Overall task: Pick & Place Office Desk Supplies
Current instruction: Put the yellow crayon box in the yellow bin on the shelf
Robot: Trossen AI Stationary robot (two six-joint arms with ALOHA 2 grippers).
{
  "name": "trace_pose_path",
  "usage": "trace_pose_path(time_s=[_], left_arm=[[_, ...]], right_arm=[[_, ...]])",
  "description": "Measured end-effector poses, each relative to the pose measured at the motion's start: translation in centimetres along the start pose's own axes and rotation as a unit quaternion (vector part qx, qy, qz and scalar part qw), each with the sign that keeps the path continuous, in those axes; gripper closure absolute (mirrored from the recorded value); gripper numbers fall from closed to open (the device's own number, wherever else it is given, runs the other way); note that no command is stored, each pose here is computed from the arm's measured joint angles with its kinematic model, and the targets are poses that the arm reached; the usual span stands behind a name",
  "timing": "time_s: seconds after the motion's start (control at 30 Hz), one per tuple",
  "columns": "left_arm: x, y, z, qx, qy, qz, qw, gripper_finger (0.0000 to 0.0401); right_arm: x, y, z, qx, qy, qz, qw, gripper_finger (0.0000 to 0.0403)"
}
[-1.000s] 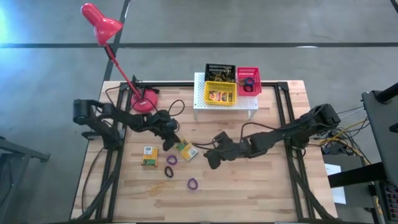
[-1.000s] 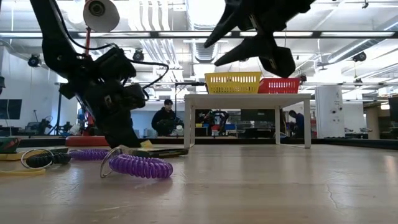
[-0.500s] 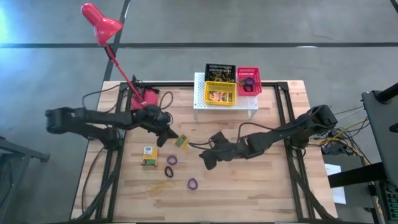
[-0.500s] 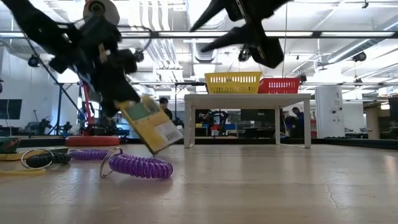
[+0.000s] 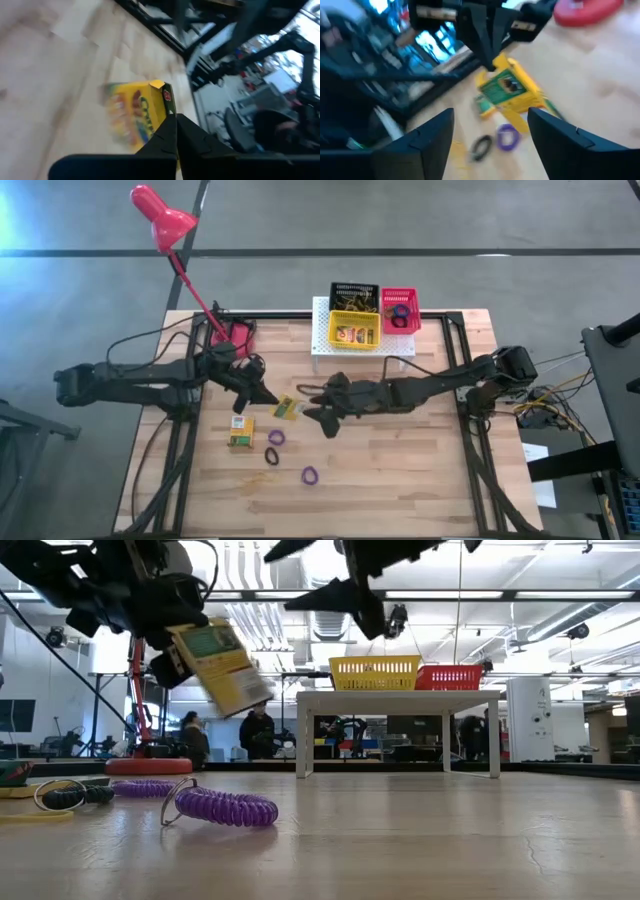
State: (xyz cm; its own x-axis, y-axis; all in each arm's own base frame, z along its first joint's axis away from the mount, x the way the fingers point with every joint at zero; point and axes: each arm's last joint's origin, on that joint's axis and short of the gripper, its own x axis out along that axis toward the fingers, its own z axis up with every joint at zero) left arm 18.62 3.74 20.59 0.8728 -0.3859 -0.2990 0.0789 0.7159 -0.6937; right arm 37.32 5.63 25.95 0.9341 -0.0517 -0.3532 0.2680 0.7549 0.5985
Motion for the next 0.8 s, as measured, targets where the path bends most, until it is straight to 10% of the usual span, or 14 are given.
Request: trace_pose_path(time_s=[0.8], left_arm=[[-0.5,-2.6,0.4,-0.045,0.039,-0.147,0.987,0.0400]], right_arm=[[8.5,0.9,4.0,-0.213,0.175,0.116,0.954,0.0180]])
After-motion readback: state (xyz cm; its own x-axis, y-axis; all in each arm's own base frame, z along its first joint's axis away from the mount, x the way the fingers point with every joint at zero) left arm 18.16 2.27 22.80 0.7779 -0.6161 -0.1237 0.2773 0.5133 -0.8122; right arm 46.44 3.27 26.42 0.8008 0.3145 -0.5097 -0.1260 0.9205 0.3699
